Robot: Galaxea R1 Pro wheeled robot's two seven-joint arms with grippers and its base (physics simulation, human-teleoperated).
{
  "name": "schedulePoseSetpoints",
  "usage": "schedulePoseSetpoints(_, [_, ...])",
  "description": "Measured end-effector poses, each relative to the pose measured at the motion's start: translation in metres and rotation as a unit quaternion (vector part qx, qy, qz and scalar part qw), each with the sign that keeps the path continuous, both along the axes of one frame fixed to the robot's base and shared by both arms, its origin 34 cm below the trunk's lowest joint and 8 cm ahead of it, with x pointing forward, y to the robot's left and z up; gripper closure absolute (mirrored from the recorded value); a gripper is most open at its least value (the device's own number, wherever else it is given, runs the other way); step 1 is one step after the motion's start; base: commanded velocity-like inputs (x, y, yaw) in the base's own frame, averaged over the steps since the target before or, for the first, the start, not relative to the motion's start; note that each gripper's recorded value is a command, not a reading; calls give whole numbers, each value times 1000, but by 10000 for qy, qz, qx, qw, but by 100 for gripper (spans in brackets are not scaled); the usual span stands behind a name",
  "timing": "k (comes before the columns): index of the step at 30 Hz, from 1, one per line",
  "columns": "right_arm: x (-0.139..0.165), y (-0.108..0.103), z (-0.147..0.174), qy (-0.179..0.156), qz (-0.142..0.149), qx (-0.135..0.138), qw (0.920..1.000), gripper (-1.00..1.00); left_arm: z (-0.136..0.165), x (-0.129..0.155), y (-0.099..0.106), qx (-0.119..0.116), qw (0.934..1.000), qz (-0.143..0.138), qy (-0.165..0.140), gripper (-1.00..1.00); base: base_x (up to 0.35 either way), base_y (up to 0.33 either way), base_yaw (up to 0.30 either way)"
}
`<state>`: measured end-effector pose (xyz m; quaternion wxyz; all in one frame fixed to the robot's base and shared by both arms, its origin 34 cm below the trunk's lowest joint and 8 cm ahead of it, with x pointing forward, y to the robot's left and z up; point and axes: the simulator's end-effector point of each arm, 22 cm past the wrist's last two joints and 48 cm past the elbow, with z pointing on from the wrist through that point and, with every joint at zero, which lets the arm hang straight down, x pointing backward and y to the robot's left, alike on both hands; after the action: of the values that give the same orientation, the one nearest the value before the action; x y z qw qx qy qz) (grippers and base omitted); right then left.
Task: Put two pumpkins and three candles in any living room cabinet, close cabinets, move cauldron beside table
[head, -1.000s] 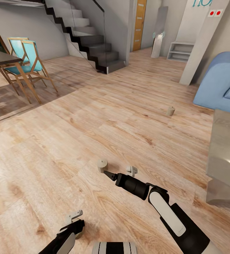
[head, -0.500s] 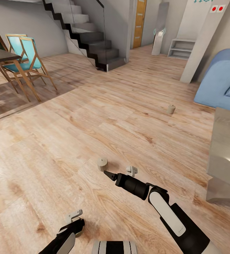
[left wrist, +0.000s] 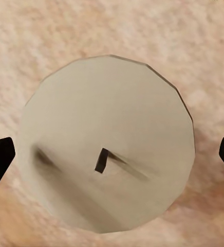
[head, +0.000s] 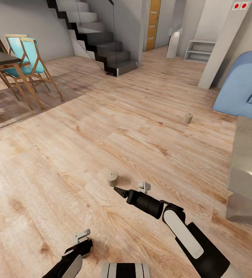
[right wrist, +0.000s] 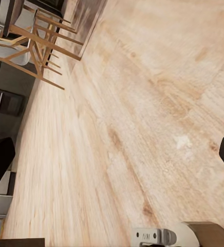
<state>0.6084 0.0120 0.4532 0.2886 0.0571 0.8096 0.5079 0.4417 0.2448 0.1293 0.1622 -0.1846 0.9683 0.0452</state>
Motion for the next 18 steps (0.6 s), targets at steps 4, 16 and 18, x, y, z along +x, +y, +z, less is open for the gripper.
schedulePoseSetpoints(4, [0,0,0,4,0,-3,10000,-100,0,0,0,0,10000,14,0,-100,0,0,0])
schedulePoseSetpoints(16, [-1,0,-10,86,0,-4,10000,-100,-6,-6,3,10,9999,58,83,-100,0,0,0])
schedulePoseSetpoints(18, [-1,0,-10,86,0,-5,10000,-100,-6,-6,3,11,9999,59,83,-100,0,0,0])
